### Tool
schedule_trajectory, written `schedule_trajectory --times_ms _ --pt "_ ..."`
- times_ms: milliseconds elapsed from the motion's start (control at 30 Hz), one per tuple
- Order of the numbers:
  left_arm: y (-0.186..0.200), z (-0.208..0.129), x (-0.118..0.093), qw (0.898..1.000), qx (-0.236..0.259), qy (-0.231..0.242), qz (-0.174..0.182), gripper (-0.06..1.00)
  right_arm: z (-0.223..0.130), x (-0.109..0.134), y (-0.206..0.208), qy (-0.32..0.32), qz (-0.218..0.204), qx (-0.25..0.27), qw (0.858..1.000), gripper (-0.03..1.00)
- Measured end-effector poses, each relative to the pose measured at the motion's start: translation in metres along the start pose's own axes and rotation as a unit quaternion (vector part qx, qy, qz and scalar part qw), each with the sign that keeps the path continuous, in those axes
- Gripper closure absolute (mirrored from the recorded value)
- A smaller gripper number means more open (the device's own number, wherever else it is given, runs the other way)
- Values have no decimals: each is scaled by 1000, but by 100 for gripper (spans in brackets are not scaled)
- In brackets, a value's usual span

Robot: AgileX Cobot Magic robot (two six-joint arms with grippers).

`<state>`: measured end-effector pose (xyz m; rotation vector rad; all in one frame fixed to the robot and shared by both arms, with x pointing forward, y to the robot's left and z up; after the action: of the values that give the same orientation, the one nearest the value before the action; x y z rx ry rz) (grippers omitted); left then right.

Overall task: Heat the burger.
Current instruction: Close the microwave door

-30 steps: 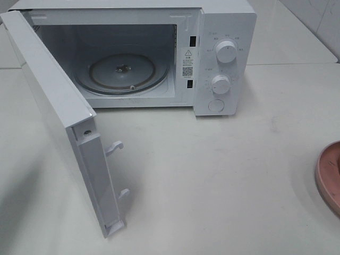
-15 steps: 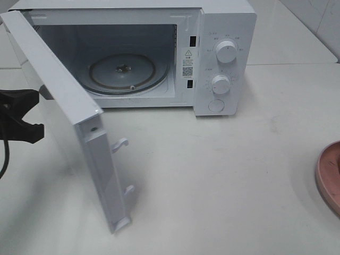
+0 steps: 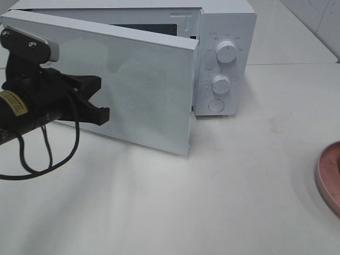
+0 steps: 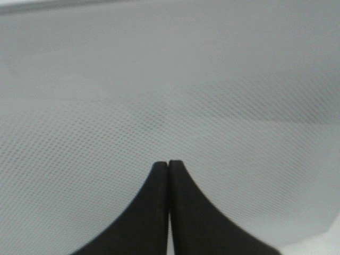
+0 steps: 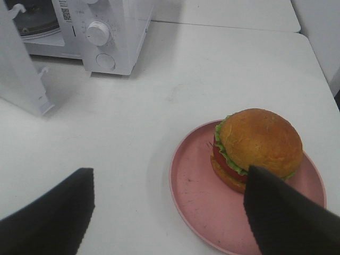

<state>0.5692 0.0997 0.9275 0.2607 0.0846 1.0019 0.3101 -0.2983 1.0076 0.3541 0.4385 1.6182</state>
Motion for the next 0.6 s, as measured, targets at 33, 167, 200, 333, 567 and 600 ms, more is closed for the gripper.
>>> schedule_trajectory --times_ms 33,167,200,333,567,600 --pt "-4 2 -4 1000 -2 2 -3 94 0 0 0 0 0 0 1000 21" --pt "-20 6 -16 1000 -7 12 -7 94 0 0 0 0 0 0 1000 21" --pt "-25 8 -18 1000 -9 15 -8 94 0 0 0 0 0 0 1000 21" --pt "-41 12 -25 1000 -15 25 -8 94 0 0 0 0 0 0 1000 21" --pt "-65 21 -34 999 -24 37 -7 94 0 0 0 0 0 0 1000 21" --pt "-73 24 -36 999 -27 43 -4 94 0 0 0 0 0 0 1000 21"
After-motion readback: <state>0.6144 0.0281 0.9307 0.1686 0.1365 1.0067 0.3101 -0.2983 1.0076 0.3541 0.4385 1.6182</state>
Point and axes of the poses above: a point on each arm's last joint axis where the gripper is mounted, y pointing back along that axis away from the gripper, x along the wrist's bending axis when the last joint is at zero, z = x × y, the point moved 9 cm from there along -y, pointing out along that axis toward the gripper
